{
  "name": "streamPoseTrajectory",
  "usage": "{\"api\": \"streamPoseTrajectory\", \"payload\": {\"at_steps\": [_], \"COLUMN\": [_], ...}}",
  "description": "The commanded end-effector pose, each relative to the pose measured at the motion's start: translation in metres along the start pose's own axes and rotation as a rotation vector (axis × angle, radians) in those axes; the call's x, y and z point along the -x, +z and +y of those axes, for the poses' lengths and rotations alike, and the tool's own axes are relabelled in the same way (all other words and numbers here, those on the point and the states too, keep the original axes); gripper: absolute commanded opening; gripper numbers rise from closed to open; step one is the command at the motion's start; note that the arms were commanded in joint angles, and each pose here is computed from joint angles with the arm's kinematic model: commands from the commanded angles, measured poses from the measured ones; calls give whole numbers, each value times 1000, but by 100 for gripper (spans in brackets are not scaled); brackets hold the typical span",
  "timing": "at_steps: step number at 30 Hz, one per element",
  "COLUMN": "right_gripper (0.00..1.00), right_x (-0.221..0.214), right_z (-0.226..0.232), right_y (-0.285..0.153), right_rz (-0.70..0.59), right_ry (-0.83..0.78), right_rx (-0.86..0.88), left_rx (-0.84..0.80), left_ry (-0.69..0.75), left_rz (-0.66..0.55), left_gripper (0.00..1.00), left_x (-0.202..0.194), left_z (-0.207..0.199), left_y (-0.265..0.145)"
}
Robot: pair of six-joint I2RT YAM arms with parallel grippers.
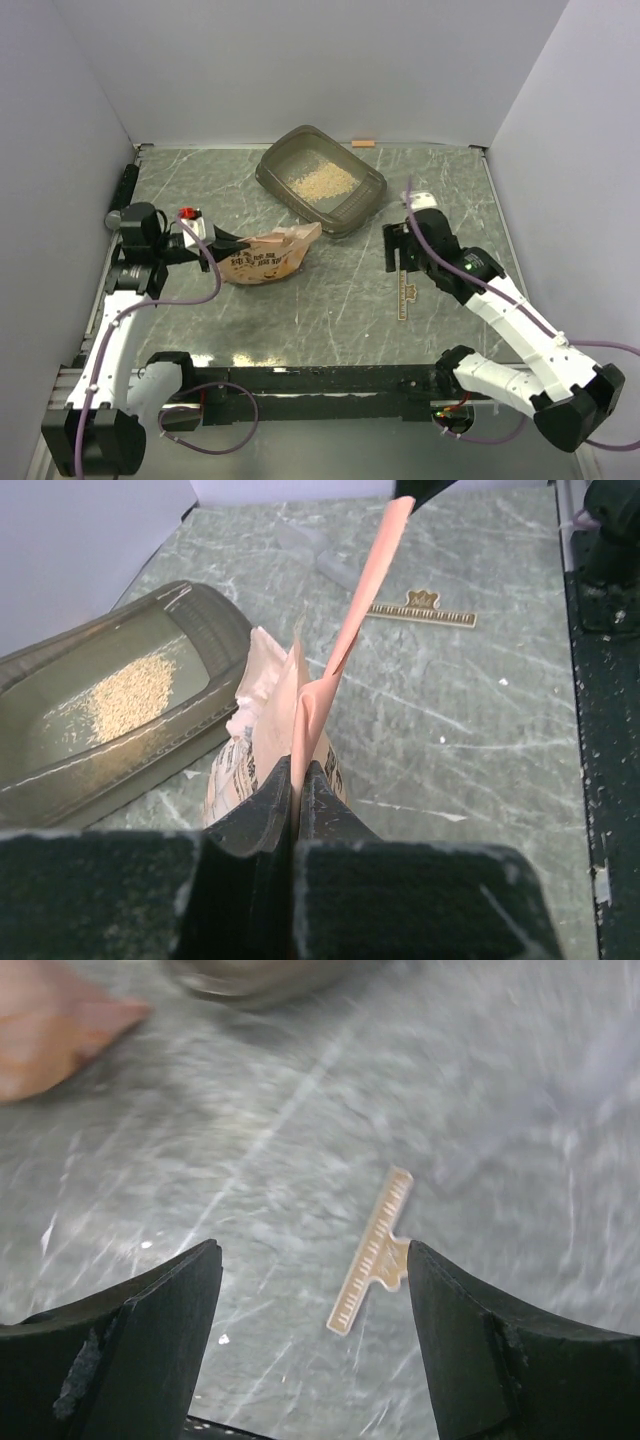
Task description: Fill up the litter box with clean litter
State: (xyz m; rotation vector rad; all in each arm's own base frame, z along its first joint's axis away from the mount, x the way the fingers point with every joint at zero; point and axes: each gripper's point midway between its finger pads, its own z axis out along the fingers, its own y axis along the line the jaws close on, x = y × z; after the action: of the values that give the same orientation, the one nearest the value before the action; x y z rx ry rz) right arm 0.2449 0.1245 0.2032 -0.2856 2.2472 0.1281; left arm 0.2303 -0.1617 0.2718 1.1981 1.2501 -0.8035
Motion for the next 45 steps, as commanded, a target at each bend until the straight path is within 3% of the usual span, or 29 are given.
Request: {"api": "streamPoseTrajectory", "payload": {"at_steps": [1, 3, 9, 18, 30, 35, 39, 45], "right_gripper": [79, 77, 79, 81, 82, 82, 82, 81], "right_x": [-12, -11, -20, -39, -49, -56, -65, -72], "right_z": [-40, -61, -106, -141, -137, -133, -131, -132], "right_y": [12, 20, 53, 103, 153, 167, 175, 179], "right_rz": [15, 7, 55, 160, 238, 276, 315, 339], "right_ry": [293, 380, 565, 670, 716, 715, 712, 701], "right_rx": [-155, -242, -499, -650, -581, -573, -570, -579], "left_rx": [-226, -273, -359, -382, -405, -245, 19, 115], "left_ry": [267, 312, 251, 252, 291, 318, 369, 402], "left_rz": [-188, -209, -231, -238, -256, -195, -138, -131], "left_gripper": [1, 1, 1, 1, 1, 1, 1, 1], "left_x": [70, 73, 71, 65, 74, 69, 74, 80], "left_z": [-43, -52, -69, -82, -91, -67, -34, -21], "left_y": [-3, -2, 7, 13, 10, 22, 22, 17]}}
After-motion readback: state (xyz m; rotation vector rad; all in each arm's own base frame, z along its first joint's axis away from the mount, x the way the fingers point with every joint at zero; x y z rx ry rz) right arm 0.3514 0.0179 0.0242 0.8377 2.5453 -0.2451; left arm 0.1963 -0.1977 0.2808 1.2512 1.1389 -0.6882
